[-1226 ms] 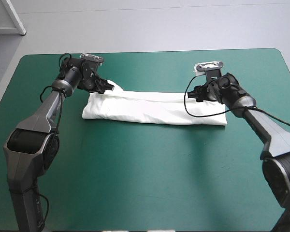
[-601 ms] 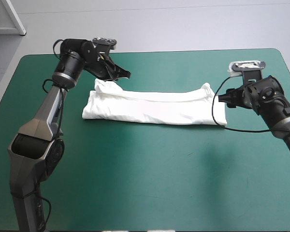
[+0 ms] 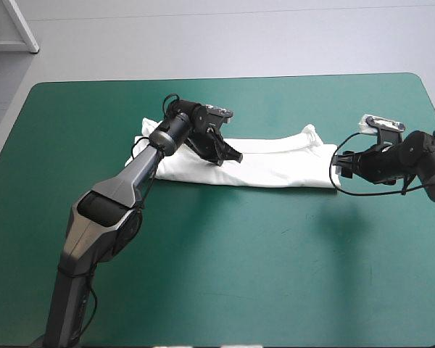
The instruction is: Fold the cloth
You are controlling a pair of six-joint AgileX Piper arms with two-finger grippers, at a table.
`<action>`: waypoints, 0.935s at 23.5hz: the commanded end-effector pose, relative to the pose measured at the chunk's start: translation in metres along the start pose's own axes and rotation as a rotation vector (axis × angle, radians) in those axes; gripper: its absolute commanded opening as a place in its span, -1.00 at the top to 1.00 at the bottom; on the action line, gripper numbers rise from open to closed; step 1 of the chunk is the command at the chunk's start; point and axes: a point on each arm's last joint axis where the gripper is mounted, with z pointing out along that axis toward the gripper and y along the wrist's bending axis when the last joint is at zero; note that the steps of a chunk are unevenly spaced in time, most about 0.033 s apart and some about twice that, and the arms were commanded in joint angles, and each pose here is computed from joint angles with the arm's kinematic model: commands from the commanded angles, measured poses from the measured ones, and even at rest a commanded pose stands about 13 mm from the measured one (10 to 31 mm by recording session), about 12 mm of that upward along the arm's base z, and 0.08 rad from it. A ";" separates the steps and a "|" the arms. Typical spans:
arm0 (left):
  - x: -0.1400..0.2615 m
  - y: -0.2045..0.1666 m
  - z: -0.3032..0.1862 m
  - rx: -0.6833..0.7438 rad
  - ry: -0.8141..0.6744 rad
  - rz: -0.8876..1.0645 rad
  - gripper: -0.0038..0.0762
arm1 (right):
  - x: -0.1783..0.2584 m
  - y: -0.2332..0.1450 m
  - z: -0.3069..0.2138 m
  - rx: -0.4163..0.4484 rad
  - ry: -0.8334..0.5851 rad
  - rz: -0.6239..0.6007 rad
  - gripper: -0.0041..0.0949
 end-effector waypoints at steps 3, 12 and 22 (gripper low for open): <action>-0.006 -0.012 -0.006 0.010 -0.044 0.011 0.92 | -0.015 -0.004 0.024 -0.059 -0.046 0.013 -0.44; 0.000 -0.008 0.004 -0.030 0.021 0.029 0.92 | -0.023 0.004 0.091 -0.221 0.032 0.082 -0.42; 0.000 -0.009 0.004 -0.019 0.021 0.022 0.92 | -0.010 0.037 0.101 -0.260 0.108 0.024 0.34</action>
